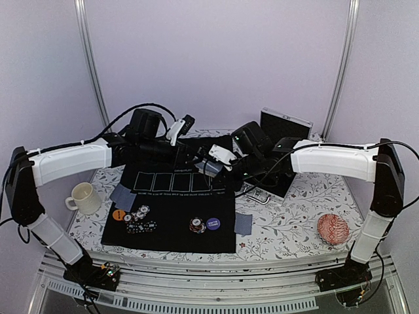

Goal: Distribute texas hold em gaming equipment
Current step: Pick up the poker card from the face-down deck piles.

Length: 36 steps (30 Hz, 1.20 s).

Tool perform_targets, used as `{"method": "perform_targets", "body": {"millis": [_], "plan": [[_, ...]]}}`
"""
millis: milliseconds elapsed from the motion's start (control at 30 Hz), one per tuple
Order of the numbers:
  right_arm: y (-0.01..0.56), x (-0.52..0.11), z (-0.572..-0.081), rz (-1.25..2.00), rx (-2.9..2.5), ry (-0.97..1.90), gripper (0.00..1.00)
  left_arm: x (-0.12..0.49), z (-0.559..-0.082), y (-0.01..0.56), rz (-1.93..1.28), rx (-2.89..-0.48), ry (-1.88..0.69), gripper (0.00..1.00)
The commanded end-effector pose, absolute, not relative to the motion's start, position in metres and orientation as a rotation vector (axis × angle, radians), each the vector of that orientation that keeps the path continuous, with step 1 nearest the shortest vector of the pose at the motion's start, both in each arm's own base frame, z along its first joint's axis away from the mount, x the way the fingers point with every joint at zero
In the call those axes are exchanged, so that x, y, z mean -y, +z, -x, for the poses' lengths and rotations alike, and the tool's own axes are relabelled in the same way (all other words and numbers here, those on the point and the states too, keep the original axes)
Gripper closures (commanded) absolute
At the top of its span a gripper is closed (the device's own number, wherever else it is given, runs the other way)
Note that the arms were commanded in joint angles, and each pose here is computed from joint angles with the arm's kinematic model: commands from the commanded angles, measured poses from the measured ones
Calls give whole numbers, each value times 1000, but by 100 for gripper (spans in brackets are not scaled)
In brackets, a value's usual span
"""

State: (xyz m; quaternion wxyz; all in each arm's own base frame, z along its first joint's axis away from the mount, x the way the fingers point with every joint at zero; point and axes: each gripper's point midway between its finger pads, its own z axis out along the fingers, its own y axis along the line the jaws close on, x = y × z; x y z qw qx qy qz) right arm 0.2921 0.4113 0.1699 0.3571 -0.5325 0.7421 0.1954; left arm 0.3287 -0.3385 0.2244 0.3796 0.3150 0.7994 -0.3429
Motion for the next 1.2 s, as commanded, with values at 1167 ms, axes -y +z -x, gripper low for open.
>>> {"method": "perform_targets", "body": {"millis": [1167], "plan": [[181,-410,-289,1363,-1879,531,63,329,-309,262,-850,-1893,-962,100]]}}
